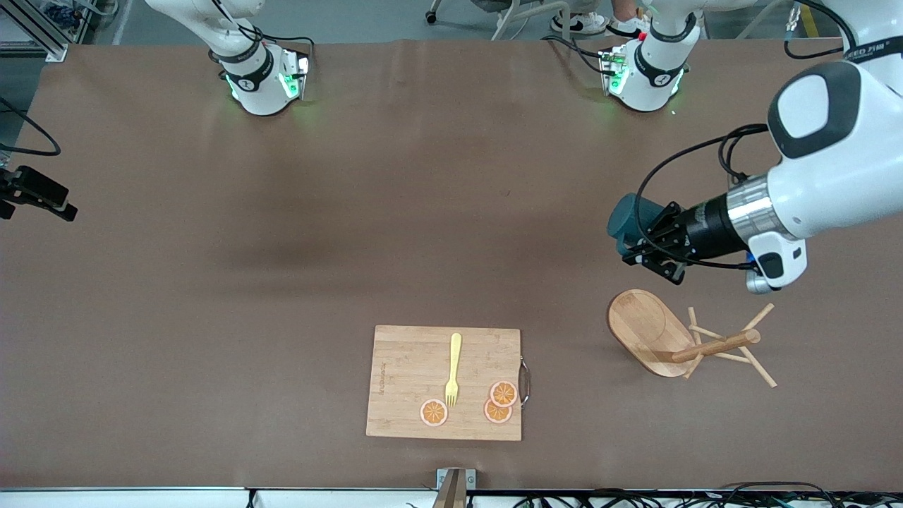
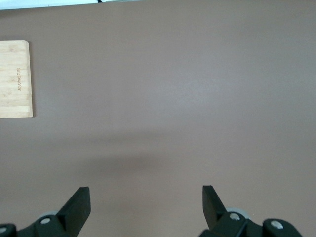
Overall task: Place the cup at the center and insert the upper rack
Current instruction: 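Lift the mug with the left gripper and carry it to the mug tree, then hook the mug handle onto a mug-tree peg with the left gripper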
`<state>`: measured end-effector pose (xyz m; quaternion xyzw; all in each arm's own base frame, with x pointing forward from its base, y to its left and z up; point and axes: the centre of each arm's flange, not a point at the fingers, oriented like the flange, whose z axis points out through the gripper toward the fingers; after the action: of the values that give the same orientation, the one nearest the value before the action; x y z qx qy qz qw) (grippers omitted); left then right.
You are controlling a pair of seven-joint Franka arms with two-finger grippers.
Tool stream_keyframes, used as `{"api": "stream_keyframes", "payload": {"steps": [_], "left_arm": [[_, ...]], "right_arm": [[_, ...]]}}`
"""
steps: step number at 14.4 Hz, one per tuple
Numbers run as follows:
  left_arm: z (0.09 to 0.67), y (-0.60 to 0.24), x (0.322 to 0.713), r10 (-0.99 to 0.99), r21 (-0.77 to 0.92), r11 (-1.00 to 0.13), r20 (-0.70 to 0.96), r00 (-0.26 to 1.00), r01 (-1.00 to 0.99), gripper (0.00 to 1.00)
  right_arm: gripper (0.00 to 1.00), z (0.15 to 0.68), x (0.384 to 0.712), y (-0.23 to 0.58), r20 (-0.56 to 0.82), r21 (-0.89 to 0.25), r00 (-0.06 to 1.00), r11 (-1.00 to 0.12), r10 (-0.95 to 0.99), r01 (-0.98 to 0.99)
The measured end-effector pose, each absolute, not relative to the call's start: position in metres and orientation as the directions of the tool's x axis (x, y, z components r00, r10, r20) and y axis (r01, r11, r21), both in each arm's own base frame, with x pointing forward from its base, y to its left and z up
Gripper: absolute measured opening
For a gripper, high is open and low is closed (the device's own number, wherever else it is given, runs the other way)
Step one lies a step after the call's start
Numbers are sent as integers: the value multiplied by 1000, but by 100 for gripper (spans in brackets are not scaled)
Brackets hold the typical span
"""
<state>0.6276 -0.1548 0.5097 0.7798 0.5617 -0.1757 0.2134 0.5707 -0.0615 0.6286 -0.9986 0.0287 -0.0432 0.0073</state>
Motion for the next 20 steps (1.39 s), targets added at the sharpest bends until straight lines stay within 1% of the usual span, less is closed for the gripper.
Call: {"api": "stream_keyframes", "payload": {"steps": [4,7,9,12,17,20], "left_arm": [[467,-126,642,805,102,-244,-533,260,964,5],[443,-117,655,805,139,-245,-523,282,959,5],[433,-115,661,801,164,-260,-514,307,952,5],[426,-104,669,806,205,-252,-496,323,946,5],[428,-96,685,815,272,-228,-472,336,935,5],[425,-93,694,827,307,-201,-456,329,930,5]], "right_arm": [[100,624,571,-62,81,-17,995,-998,-58,-57],[100,616,572,-62,78,-17,995,-998,-59,-58],[100,611,574,-62,104,-16,993,-998,-59,-58],[100,607,563,-61,107,-18,992,-998,-60,-58],[100,621,555,-51,132,-17,990,-999,-40,-39],[100,620,548,-49,77,-20,996,-999,-36,-35]]}}
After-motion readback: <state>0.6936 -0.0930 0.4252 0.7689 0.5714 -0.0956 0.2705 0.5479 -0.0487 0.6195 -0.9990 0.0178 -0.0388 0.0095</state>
